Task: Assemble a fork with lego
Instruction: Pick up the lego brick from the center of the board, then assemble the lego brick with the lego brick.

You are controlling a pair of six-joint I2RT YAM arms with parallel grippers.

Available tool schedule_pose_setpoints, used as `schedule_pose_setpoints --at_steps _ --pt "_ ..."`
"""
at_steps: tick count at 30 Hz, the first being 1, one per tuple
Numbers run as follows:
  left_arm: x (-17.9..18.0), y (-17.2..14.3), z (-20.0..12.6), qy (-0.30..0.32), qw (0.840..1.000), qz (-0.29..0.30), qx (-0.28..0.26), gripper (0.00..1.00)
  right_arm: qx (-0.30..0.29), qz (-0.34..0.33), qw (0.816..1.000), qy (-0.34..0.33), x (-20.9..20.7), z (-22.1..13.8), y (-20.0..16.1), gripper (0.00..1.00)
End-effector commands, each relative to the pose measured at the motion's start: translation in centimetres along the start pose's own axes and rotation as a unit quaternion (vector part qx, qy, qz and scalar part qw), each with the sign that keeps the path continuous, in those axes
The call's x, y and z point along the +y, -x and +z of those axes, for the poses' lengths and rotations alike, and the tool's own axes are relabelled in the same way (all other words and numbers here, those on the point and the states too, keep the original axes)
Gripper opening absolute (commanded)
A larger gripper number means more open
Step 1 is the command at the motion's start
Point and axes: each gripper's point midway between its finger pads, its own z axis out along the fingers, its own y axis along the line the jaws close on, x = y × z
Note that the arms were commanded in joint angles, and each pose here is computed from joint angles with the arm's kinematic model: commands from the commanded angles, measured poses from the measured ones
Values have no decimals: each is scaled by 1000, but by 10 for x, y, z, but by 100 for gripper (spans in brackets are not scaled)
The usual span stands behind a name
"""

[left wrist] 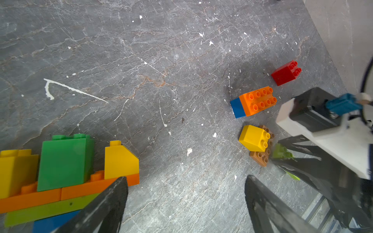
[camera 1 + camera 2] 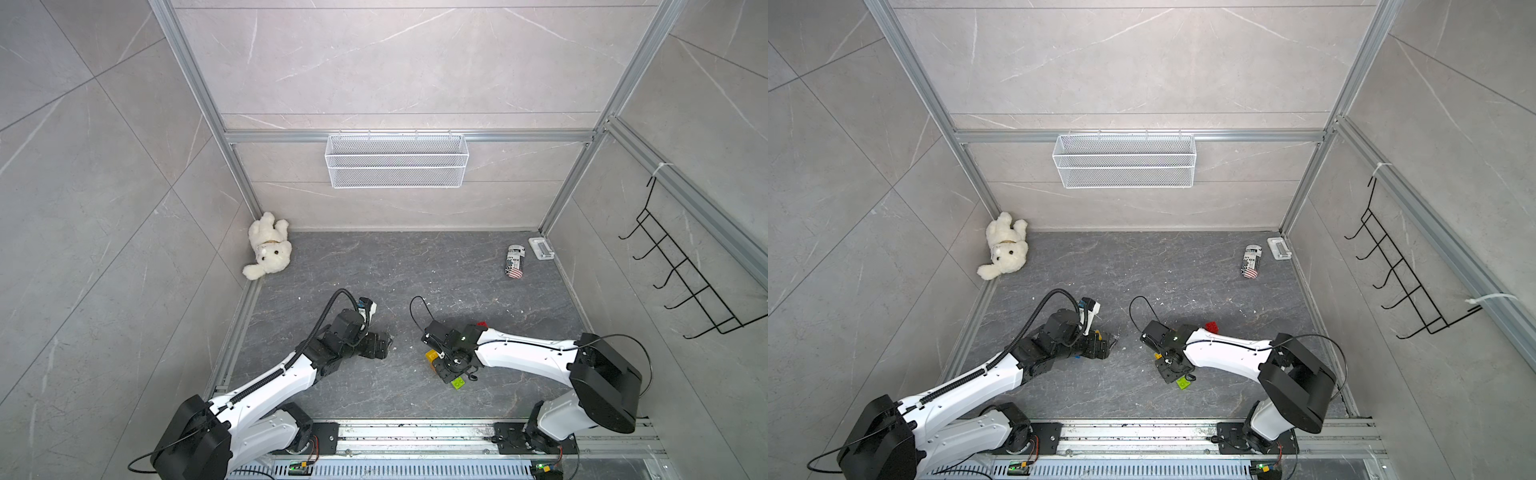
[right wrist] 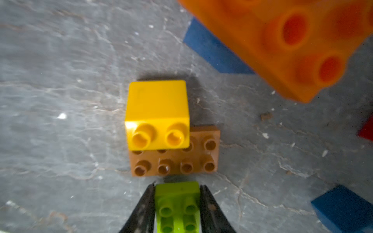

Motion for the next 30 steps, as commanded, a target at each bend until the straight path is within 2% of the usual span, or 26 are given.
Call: schedule_pose_setpoints --at_steps 1,6,12,18,24,30 --pt "-8 19 -10 -8 1000 13 -23 93 -23 -51 997 45 15 -34 16 35" --pt "-9 24 -13 -5 999 20 -29 93 -11 -135 991 16 6 -63 21 35" --pt "-8 27 -13 -3 999 21 -32 93 -27 -271 962 -13 -5 -85 33 36" --pt "-4 29 -12 4 999 21 -30 93 -47 -337 940 32 -19 -96 58 35" --pt "7 34 -12 18 999 10 -31 93 -53 -385 921 29 -32 -80 90 36" --pt "16 39 -9 25 999 -2 -24 93 -41 -401 915 30 -42 -48 109 35"
